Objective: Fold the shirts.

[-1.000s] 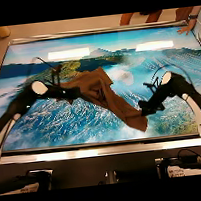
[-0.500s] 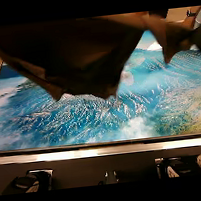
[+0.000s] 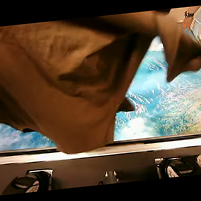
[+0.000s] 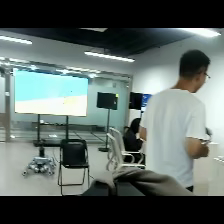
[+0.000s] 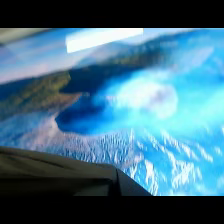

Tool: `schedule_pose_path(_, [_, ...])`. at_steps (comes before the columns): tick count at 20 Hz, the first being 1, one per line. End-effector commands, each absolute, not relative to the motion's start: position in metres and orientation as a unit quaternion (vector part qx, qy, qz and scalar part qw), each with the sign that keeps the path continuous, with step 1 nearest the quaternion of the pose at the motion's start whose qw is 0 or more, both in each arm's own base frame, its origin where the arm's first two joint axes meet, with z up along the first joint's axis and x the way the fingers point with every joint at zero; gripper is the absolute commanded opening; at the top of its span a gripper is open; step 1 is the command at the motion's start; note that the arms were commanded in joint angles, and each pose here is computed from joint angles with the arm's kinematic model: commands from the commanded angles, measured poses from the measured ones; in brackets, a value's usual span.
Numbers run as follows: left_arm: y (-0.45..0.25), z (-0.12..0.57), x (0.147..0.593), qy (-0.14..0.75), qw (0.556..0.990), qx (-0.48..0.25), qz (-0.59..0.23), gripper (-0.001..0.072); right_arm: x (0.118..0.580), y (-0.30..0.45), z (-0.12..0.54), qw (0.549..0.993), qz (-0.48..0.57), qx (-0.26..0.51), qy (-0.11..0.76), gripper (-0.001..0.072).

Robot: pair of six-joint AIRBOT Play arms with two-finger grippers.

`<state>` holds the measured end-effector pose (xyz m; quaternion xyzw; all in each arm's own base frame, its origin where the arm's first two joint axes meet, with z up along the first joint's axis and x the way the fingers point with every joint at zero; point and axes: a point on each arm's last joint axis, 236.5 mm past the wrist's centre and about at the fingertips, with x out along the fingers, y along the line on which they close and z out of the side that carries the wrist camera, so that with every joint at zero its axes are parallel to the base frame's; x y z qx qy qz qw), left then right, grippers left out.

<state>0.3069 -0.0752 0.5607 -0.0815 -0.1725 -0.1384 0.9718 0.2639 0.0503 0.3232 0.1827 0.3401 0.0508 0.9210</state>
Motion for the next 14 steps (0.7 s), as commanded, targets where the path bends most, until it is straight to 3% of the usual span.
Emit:
schedule_pose_path(1, [-0.071,0.529,0.385,-0.147,0.980,-0.074,-0.109,0.0023,0.249,0.054,0.205,0.824,0.032,0.175,0.538,0.0020])
schedule_pose_path(4, [-0.107,0.370,0.498,0.074,0.988,-0.068,-0.120,0.0024,0.280,0.065,0.095,0.787,0.025,0.217,0.578,0.0020])
schedule_pose_path(6, [-0.151,0.246,0.541,0.222,0.960,-0.085,-0.149,0.0026,0.284,0.073,0.029,0.757,0.012,0.254,0.602,0.0020])
schedule_pose_path(8, [-0.204,0.129,0.542,0.366,0.906,-0.106,-0.185,0.0026,0.270,0.088,-0.014,0.710,0.010,0.292,0.641,0.0020])
schedule_pose_path(10, [-0.244,0.044,0.508,0.498,0.832,-0.133,-0.203,0.0035,0.259,0.094,-0.031,0.688,0.018,0.293,0.663,0.0020])
schedule_pose_path(11, [-0.258,0.014,0.489,0.553,0.796,-0.151,-0.196,0.0187,0.258,0.093,-0.033,0.690,0.020,0.286,0.665,0.0020])
schedule_pose_path(12, [-0.262,-0.004,0.470,0.592,0.769,-0.141,-0.197,0.0487,0.258,0.092,-0.033,0.692,0.023,0.280,0.665,0.0020])
schedule_pose_path(13, [-0.258,-0.011,0.454,0.619,0.750,-0.120,-0.201,0.0656,0.258,0.092,-0.033,0.694,0.026,0.276,0.665,0.0020])
schedule_pose_path(14, [-0.246,-0.010,0.438,0.640,0.734,-0.086,-0.212,0.0666,0.256,0.092,-0.033,0.693,0.029,0.272,0.667,0.0020])
